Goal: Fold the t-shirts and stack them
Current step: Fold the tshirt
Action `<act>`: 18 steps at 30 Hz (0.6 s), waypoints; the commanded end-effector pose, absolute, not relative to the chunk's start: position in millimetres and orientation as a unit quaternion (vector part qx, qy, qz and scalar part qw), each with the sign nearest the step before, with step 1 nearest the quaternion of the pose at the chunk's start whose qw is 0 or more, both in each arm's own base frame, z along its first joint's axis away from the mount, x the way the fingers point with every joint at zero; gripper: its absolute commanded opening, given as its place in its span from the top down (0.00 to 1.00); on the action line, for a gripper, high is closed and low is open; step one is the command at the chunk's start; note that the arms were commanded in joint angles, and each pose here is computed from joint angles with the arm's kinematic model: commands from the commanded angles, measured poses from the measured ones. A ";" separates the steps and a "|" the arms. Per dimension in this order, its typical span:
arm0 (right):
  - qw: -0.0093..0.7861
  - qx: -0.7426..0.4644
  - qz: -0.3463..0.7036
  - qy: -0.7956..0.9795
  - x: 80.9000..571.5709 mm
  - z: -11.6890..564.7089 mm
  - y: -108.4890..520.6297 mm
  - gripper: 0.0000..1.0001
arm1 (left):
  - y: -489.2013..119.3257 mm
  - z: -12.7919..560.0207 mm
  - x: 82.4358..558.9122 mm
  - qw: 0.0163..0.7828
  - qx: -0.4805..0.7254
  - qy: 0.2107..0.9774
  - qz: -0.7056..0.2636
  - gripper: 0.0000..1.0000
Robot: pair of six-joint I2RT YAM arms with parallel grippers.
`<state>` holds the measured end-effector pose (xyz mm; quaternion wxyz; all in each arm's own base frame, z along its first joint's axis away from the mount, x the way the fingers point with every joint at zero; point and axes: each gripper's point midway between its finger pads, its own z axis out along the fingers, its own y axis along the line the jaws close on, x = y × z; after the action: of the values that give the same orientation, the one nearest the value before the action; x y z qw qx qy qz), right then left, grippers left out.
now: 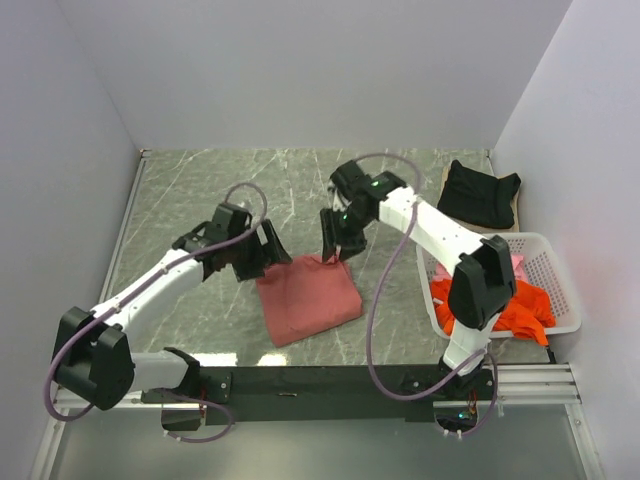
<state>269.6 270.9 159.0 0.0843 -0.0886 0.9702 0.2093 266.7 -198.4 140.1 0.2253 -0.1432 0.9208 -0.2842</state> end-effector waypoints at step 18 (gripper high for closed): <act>0.045 -0.015 0.171 0.984 330.9 60.5 279.3 0.48 | -281.7 83.0 234.6 0.174 -0.045 0.934 -0.309 0.11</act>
<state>288.6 283.2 45.6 -0.0167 -0.0492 0.9848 0.1655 228.2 -268.6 77.0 0.1521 -0.0650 0.9412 -0.2945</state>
